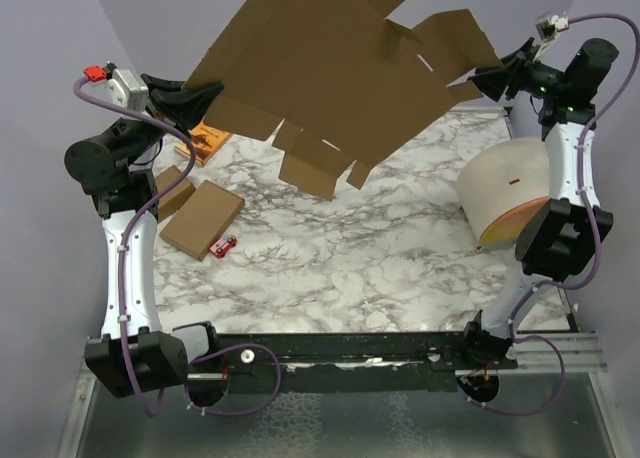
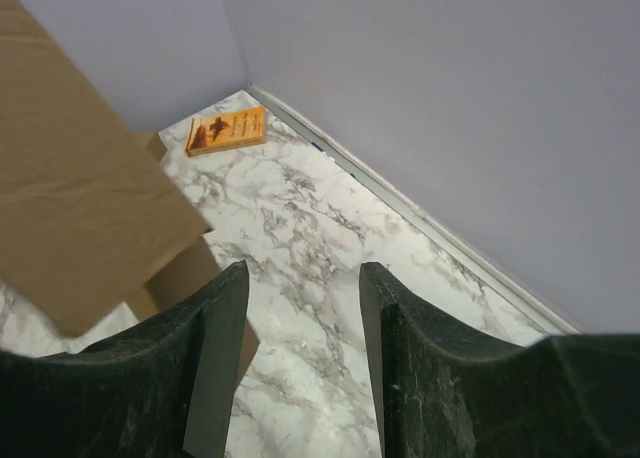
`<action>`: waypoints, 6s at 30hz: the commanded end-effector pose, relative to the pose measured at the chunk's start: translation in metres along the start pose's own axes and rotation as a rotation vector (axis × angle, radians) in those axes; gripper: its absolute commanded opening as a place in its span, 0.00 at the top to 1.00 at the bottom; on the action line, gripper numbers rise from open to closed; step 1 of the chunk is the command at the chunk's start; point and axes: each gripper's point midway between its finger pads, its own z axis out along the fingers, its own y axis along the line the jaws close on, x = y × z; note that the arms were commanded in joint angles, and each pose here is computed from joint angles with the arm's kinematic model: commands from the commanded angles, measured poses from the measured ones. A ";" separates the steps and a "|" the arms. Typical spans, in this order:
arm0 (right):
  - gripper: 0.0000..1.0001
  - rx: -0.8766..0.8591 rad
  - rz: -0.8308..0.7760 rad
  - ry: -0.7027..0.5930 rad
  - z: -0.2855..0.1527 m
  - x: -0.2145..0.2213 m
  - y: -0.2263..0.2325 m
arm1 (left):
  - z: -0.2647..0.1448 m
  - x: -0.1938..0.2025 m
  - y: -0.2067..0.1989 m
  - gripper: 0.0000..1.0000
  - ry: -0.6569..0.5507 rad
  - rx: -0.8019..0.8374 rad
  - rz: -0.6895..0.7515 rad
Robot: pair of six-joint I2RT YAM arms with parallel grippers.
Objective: Fold the paper box
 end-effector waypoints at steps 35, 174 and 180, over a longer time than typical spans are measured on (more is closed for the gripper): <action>0.00 -0.457 -0.420 -0.031 0.029 -0.096 0.195 | 0.013 0.047 -0.015 1.00 0.103 0.228 -0.053; 0.14 0.020 -0.230 0.001 0.014 -0.067 0.075 | -0.027 0.066 0.051 1.00 -0.239 0.075 -0.402; 0.55 0.212 -0.142 0.048 0.011 -0.013 0.018 | -0.028 0.050 0.043 1.00 -0.237 0.095 -0.339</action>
